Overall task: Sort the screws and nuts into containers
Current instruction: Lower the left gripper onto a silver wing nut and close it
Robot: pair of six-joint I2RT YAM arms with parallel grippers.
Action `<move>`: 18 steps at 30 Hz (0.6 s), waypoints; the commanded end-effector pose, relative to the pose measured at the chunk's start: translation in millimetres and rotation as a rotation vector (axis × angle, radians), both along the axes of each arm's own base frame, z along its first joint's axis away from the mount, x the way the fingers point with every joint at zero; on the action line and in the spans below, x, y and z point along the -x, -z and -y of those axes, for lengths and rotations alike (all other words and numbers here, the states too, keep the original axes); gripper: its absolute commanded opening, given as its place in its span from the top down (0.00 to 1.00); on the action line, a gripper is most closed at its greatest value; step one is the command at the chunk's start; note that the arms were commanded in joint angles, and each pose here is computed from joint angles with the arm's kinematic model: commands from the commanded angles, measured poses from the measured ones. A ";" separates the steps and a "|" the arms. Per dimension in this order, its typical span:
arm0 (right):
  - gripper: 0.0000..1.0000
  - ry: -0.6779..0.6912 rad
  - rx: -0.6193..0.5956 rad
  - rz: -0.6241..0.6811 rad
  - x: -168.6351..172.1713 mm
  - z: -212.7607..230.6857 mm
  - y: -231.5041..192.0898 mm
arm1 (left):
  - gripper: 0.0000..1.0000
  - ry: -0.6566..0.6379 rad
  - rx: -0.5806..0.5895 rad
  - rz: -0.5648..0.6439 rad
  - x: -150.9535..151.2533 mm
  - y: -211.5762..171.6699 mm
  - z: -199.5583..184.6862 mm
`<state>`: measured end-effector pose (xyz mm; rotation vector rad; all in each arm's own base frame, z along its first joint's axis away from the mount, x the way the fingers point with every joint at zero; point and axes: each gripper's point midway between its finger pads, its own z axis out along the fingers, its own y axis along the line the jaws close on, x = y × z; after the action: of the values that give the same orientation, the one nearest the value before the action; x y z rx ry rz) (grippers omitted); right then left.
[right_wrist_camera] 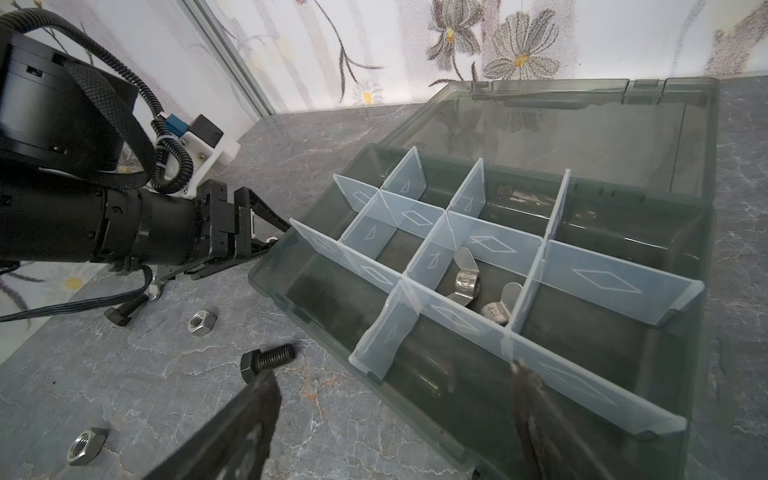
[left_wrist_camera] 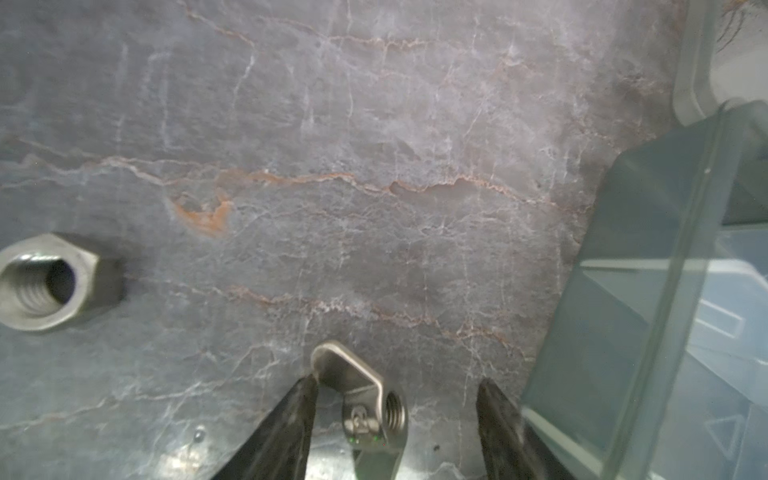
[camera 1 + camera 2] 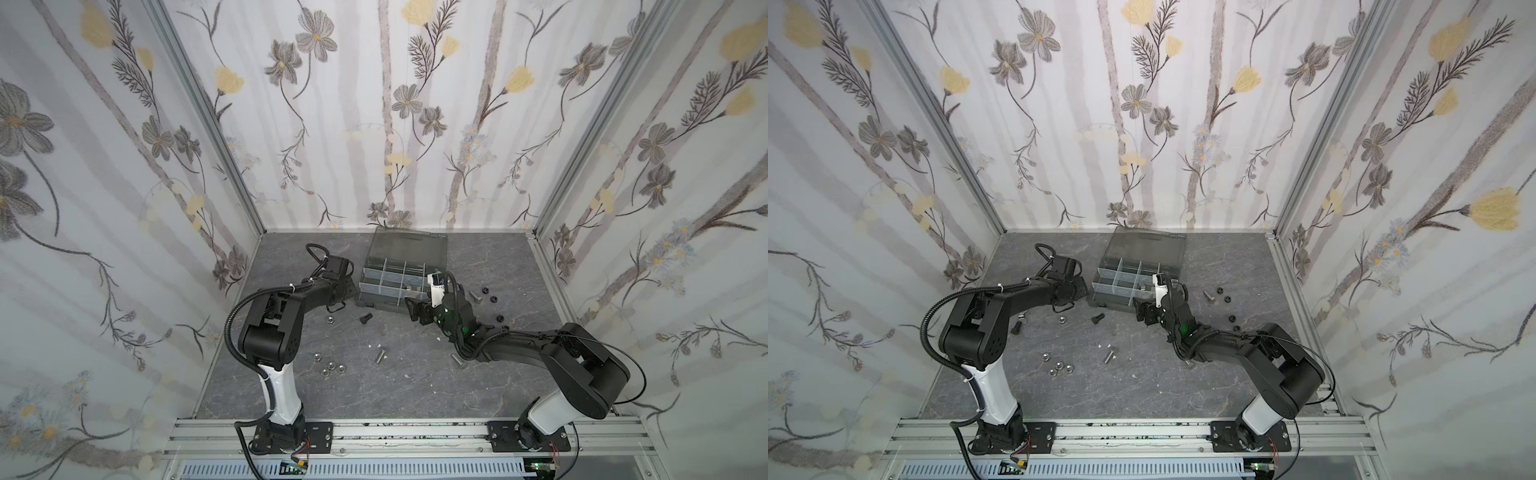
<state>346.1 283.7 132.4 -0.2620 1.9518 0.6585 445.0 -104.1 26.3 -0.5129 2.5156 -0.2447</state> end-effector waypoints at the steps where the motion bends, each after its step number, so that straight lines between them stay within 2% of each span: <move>1: 0.13 -0.003 -0.021 0.022 -2.9 -2.7 -7.7 | 0.36 -0.010 0.005 -0.019 -1.7 4.8 0.3; 7: 0.13 0.001 -0.021 0.020 -4.2 -1.0 -7.1 | 0.38 -0.003 -0.005 -0.030 -1.6 7.7 -0.5; 18: 0.13 -0.001 -0.032 0.015 -4.5 -1.9 -8.5 | 0.43 0.004 -0.010 -0.045 18.9 11.5 -1.9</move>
<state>348.7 282.3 134.0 -0.2558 1.9475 0.6595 440.9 -103.5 24.8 -0.5003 2.5030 -0.2440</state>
